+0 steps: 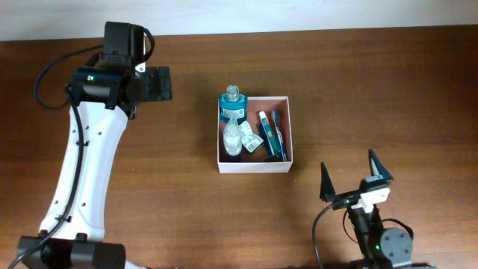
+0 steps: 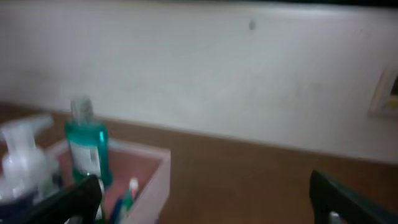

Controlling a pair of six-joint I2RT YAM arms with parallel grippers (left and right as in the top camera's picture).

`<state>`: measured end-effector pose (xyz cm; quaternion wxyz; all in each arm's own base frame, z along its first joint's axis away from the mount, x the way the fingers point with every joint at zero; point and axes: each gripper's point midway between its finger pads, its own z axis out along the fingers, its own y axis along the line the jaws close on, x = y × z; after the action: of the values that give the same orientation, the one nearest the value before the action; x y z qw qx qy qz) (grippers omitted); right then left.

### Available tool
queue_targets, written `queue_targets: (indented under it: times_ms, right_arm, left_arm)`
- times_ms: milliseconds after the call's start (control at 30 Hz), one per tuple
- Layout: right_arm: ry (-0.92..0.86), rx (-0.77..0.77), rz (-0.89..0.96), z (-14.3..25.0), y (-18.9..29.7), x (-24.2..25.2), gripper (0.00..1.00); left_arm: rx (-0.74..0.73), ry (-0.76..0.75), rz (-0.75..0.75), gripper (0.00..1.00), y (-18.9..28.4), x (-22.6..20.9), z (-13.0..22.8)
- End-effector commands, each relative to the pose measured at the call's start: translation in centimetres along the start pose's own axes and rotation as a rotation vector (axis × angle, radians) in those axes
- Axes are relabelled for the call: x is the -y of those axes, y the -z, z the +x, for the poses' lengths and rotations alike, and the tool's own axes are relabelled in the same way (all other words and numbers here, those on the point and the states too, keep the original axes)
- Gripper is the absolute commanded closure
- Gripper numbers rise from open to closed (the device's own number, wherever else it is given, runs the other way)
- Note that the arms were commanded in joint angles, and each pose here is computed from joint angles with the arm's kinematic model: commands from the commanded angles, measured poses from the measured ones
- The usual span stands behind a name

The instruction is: Pack container

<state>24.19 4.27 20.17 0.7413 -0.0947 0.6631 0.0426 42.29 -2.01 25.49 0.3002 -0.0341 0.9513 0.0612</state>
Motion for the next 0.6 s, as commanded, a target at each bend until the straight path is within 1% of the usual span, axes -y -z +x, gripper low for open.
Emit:
queue_targets:
  times_ms: [0, 333, 567]
  right_arm:
    - [0.030, -0.061, 0.033, 1.6, 0.1, 0.6, 0.02]
    - [0.022, -0.177, 0.037, 4.4, 0.4, 0.6, 0.02]
    - [0.022, -0.180, 0.036, 4.5, 0.5, 0.6, 0.02]
  left_arm:
    - [0.022, 0.019, 0.002, 0.01, 0.8, -0.2, -0.4]
    - [0.022, 0.019, 0.002, 0.01, 0.8, -0.2, -0.4]
    - [0.022, 0.019, 0.002, 0.01, 0.8, -0.2, -0.4]
